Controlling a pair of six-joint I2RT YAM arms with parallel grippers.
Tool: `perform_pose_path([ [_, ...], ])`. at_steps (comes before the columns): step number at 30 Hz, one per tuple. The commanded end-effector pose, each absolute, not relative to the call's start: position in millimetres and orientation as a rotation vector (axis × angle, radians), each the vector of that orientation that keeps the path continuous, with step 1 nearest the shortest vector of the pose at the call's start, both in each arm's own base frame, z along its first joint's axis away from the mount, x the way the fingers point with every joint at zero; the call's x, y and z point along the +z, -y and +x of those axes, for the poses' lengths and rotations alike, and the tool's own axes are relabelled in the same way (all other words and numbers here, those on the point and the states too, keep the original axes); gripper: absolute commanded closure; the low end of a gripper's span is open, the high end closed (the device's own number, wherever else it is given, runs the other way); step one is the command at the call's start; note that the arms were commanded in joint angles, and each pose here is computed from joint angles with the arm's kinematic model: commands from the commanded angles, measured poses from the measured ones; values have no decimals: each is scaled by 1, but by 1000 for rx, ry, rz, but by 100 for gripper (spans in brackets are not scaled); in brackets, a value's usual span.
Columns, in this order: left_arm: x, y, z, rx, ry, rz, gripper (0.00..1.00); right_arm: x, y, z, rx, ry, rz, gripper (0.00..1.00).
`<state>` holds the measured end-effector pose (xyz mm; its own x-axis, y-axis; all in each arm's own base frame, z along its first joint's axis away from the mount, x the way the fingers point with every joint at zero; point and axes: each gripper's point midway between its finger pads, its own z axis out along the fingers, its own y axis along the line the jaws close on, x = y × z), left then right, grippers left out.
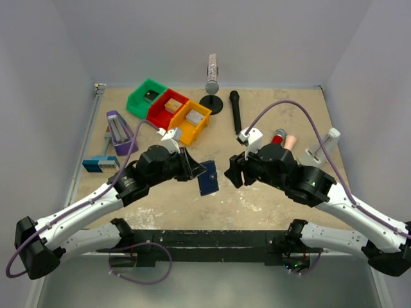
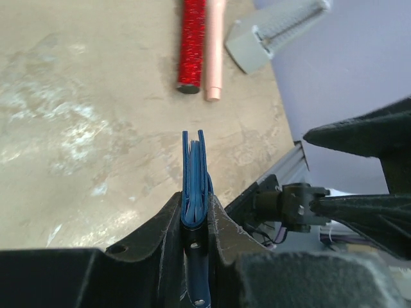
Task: Take the credit cards out of the card holder
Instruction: Open the card holder at the center of the board.
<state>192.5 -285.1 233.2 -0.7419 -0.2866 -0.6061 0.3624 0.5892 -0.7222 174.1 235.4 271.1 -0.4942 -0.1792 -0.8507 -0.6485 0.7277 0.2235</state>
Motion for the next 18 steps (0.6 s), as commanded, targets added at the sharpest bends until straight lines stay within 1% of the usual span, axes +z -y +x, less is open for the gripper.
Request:
perform_pose_path([
  [1, 237, 268, 203, -1000, -2193, -157, 100, 277, -216, 204, 400, -1923, -525, 39],
  [4, 245, 269, 205, -986, -2195, -212, 100, 279, -226, 200, 429, -1910, -553, 40],
  [9, 252, 274, 205, -990, -2211, -270, 100, 276, -245, 189, 400, -1914, -676, 39],
  [12, 254, 274, 206, -953, -2217, -293, 100, 276, -257, 187, 421, -1900, -681, 39],
  [18, 260, 280, 203, -968, -2207, -297, 100, 272, -274, 186, 429, -1921, -696, 40],
])
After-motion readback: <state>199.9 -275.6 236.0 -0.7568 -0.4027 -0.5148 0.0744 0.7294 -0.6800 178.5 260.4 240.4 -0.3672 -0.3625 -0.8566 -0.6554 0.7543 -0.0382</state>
